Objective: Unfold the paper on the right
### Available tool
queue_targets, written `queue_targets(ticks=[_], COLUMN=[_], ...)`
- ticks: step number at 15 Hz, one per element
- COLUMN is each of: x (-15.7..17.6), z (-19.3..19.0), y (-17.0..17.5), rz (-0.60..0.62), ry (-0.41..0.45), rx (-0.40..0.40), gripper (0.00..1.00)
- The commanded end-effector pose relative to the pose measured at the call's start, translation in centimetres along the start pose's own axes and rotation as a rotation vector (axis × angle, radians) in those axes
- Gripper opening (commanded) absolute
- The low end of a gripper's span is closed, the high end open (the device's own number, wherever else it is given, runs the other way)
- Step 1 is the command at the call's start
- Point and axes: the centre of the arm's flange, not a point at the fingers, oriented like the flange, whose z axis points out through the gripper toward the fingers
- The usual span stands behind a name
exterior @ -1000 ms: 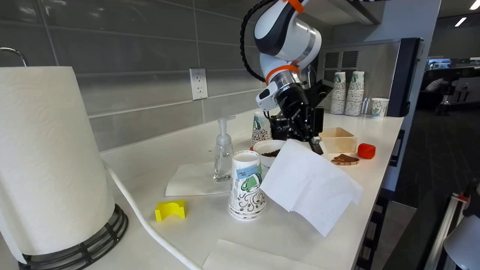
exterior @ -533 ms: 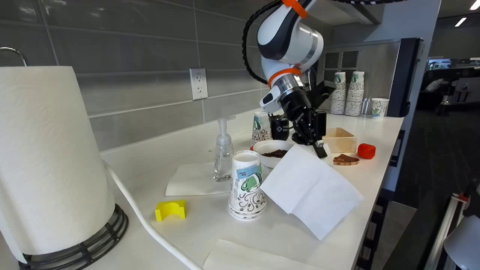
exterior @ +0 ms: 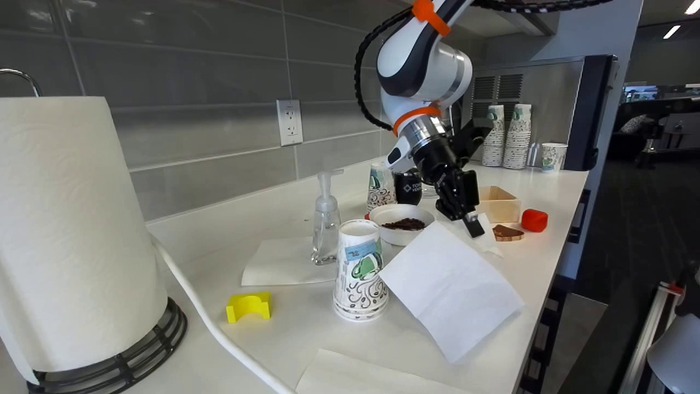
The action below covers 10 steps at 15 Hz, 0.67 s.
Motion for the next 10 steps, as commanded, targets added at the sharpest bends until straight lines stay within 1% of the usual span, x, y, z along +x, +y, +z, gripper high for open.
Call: queue_targets(ticks=[1, 2, 6, 10], x=[-0.1, -0.1, -0.1, -0.3], z=[0.4, 0.5, 1.2, 1.8], y=[0.6, 0.8, 1.7, 2.3], rz=[0.106, 0.126, 0.172, 0.224], ry=[-0.008, -0.007, 0.028, 0.017], rx=[-0.046, -0.056, -0.138, -0.177], gripper=[0.00, 0.00, 0.00, 0.00])
